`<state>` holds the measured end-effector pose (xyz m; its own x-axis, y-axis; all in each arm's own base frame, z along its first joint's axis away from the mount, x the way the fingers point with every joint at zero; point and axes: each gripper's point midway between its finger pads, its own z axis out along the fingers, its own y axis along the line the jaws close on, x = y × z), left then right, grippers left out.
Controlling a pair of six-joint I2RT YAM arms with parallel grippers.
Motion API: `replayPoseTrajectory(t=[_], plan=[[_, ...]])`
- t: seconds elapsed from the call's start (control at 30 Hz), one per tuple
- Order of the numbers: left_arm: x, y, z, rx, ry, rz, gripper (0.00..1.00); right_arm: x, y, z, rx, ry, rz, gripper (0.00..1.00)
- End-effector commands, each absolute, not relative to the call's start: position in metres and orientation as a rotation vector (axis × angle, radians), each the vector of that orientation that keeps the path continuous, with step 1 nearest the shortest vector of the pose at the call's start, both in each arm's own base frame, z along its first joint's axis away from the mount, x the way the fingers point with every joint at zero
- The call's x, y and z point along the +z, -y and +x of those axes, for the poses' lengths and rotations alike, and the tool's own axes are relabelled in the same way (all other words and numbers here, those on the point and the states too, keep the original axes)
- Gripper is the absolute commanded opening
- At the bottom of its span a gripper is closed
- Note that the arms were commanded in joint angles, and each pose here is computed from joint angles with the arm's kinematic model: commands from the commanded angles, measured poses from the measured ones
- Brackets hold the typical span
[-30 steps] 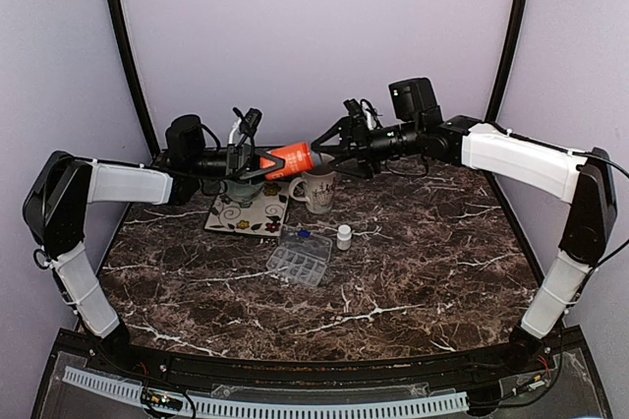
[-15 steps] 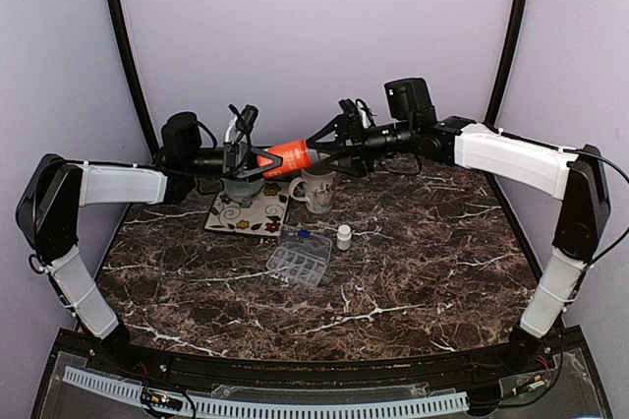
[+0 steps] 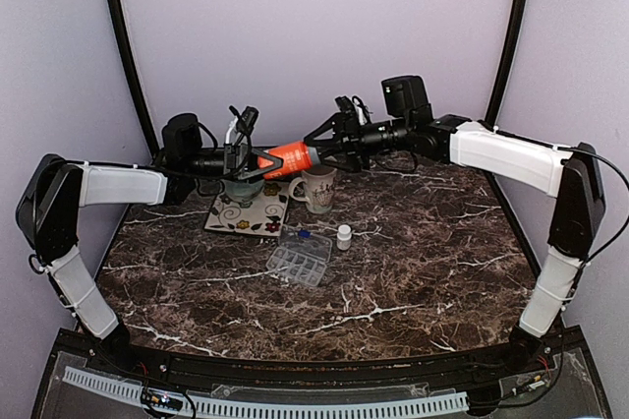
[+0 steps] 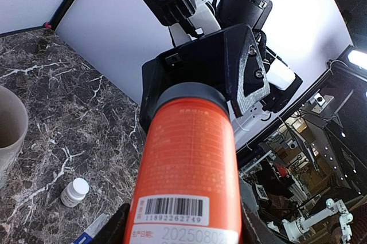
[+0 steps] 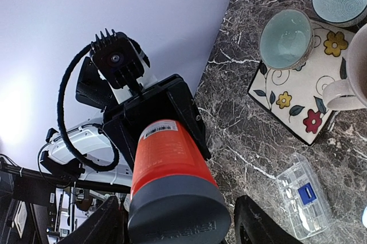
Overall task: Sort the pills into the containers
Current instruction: Unscrew the lid of the pill bottle.
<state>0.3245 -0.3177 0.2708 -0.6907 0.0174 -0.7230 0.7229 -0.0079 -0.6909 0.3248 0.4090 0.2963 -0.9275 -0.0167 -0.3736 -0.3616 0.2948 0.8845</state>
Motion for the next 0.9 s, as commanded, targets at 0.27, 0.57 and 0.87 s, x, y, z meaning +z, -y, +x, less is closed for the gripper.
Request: replayPoseTrajectory(t=[0.27,0.57,0.87], plan=[[0.297,0.315,0.312,-1.725,-1.672,0.824,0.14,0.309,-0.422,0.323,1.717,-2.208,-0.44,0.46],[0.303,0.317,0.312,-1.782,-1.65,0.817,0.15,0.314,-0.414,0.315,1.631,-2.151,-0.557,0.3],[0.312,0.318,0.305,-1.944,-1.64,0.813,0.14,0.33,-0.399,0.298,1.479,-1.897,-0.829,0.3]])
